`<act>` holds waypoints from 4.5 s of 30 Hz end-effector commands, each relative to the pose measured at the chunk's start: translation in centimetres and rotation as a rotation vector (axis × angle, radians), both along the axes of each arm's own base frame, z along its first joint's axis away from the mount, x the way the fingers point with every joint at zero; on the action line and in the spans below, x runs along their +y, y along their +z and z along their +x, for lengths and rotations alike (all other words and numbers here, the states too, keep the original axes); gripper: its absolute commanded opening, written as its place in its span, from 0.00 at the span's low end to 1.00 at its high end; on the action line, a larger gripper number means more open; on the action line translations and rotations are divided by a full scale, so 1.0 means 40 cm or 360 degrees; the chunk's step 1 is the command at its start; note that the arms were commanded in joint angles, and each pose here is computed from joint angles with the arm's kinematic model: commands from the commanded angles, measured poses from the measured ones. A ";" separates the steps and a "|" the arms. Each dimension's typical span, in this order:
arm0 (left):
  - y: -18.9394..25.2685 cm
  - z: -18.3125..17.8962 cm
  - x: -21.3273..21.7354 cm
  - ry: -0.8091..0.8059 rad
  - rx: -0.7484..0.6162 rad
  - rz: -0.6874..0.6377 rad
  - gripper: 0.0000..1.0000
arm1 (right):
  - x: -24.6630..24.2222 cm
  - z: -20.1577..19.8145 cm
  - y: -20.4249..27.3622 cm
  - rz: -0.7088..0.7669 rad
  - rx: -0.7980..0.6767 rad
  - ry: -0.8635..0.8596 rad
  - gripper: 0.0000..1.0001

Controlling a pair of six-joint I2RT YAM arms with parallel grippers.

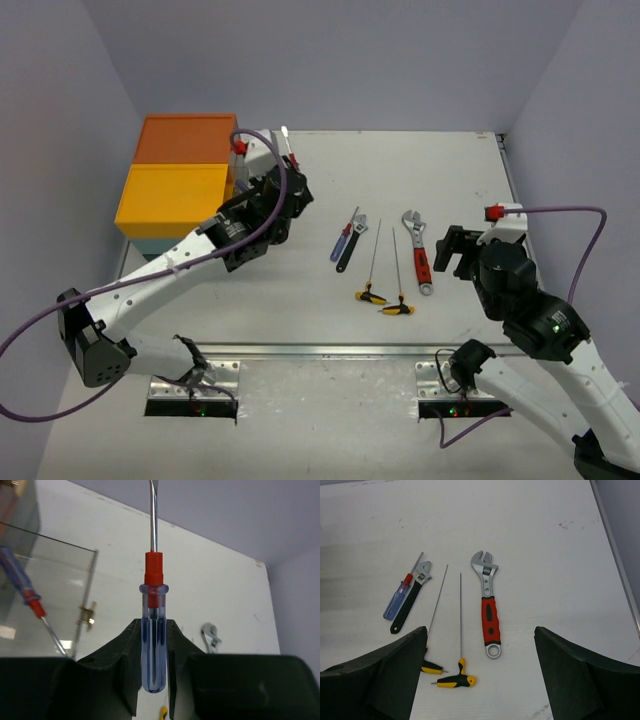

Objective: Sort the tools into containers

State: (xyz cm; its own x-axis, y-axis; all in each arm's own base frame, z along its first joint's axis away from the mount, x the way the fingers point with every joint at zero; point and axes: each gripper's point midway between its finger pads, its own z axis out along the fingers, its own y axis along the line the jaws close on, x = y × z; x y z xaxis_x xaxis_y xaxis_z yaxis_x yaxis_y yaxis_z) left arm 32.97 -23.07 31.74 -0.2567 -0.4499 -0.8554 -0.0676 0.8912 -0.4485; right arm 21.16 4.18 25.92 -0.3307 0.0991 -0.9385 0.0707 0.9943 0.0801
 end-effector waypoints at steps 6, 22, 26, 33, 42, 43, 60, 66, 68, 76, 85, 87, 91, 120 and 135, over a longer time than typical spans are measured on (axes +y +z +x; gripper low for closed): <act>-0.047 0.073 0.224 0.0404 0.0094 -0.0041 0.00 | 0.039 0.024 0.008 0.0054 -0.0012 0.0057 0.87; -0.192 0.048 0.279 0.0470 0.0245 -0.0080 0.35 | 0.115 0.042 -0.059 0.0060 0.0132 0.0238 0.88; -0.159 0.039 0.270 0.0412 0.0204 -0.0129 0.62 | 0.179 0.069 -0.099 0.0089 0.0217 0.0346 0.89; 0.036 -0.010 0.262 0.0179 -0.0053 -0.0204 1.00 | 0.343 0.187 -0.180 0.0167 0.0393 0.0501 0.93; 0.118 -0.188 0.319 -0.0124 -0.0205 -0.0069 1.00 | 0.488 0.407 -0.397 0.0317 0.0807 -0.0021 0.84; 0.114 -0.204 0.332 -0.0121 -0.0200 -0.0052 1.00 | 0.489 0.423 -0.383 0.0344 0.0791 -0.0076 0.80; -0.056 -0.288 0.431 -0.0062 -0.0024 0.0250 1.00 | 0.531 0.475 -0.579 0.0314 0.0952 -0.0461 0.59; -0.108 -0.277 0.416 -0.0075 0.0017 0.0238 1.00 | 0.535 0.466 -0.625 0.0251 0.1025 -0.0471 0.48; -0.123 -0.274 0.410 -0.0087 0.0034 0.0240 1.00 | 0.535 0.462 -0.635 0.0259 0.1040 -0.0478 0.46; -0.142 -0.267 0.412 -0.0062 0.0056 0.0248 1.00 | 0.543 0.454 -0.622 0.0272 0.1039 -0.0446 0.24; -0.091 -0.306 0.475 0.0101 -0.0116 0.0108 1.00 | 0.561 0.467 -0.375 0.0178 0.0683 -0.0104 0.00; -0.084 -0.316 0.486 0.0121 -0.0154 0.0077 1.00 | 0.572 0.481 -0.290 0.0145 0.0562 0.0027 0.00; -0.084 -0.322 0.492 0.0133 -0.0167 0.0053 1.00 | 0.697 0.491 -0.083 -0.0023 0.0215 0.0716 0.00; -0.102 -0.311 0.483 0.0124 -0.0117 0.0094 1.00 | 1.015 0.372 0.012 -0.0015 0.0162 0.1500 0.16; -0.102 -0.313 0.487 0.0133 -0.0119 0.0091 1.00 | 0.936 0.380 0.072 -0.0062 0.0185 0.1281 0.65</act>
State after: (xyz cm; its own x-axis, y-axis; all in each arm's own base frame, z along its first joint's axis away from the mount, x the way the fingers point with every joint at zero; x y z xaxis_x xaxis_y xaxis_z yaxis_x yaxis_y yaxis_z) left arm 20.29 -3.82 26.75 -0.1962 -0.3892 -0.9000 -0.1090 0.9208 -0.3745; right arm 35.81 43.55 21.91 -0.4447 -0.3501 -0.8244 -0.7203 0.6869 0.0968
